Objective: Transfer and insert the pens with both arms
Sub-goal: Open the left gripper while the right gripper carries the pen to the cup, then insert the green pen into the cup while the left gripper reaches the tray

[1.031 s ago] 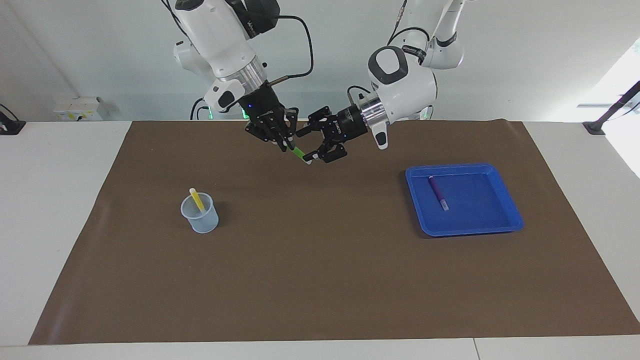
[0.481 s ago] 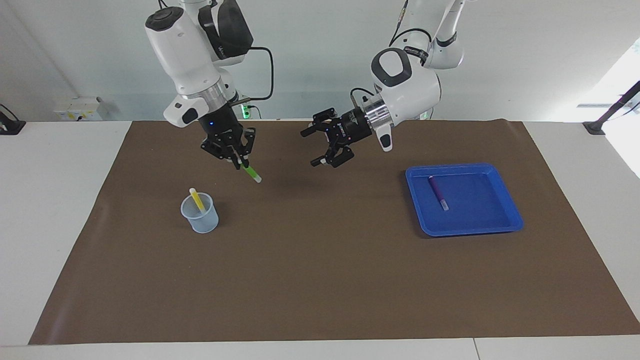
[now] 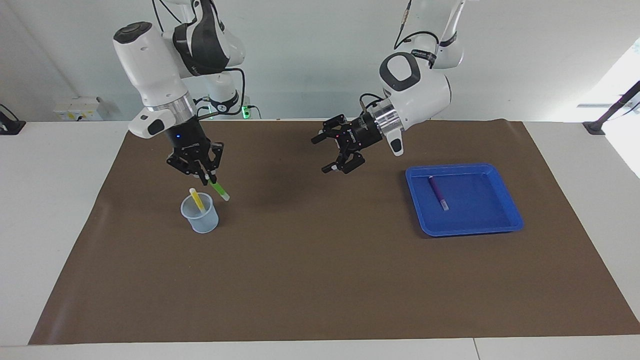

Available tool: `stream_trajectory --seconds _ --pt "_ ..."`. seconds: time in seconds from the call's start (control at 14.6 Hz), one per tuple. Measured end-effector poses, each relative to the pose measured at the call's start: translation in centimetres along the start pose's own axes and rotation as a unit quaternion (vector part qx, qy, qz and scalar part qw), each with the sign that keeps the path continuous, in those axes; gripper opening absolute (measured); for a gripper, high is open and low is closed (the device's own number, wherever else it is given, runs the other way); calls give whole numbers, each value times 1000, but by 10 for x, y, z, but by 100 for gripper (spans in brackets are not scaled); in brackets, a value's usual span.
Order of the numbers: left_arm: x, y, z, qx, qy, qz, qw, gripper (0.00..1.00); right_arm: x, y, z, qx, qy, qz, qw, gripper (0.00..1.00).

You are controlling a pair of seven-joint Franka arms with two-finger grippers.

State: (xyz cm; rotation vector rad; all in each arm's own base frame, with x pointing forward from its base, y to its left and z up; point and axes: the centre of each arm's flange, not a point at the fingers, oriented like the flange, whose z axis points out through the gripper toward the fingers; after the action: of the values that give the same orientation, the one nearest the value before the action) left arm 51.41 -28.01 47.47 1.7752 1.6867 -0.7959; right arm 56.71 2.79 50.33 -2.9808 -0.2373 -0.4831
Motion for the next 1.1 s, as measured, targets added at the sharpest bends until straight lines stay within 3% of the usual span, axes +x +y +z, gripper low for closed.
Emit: stream_trajectory --seconds 0.14,0.34,0.48,0.69,0.89,1.1 --pt "19 4 -12 17 68 34 997 100 -8 8 9 -2 -8 -2 1000 18" --pt "45 7 -26 40 181 91 978 100 -20 27 18 -10 -7 -1 1000 18" --pt "69 12 -45 62 205 133 968 100 -26 37 27 -19 10 -4 1000 18" --pt "117 20 -90 100 210 233 944 100 -37 38 45 -26 22 -3 999 18" --pt "153 23 -122 144 236 352 894 100 -49 39 61 -30 24 -3 999 18" --pt "178 21 -130 214 247 488 809 100 -61 42 74 -34 24 -19 999 18"
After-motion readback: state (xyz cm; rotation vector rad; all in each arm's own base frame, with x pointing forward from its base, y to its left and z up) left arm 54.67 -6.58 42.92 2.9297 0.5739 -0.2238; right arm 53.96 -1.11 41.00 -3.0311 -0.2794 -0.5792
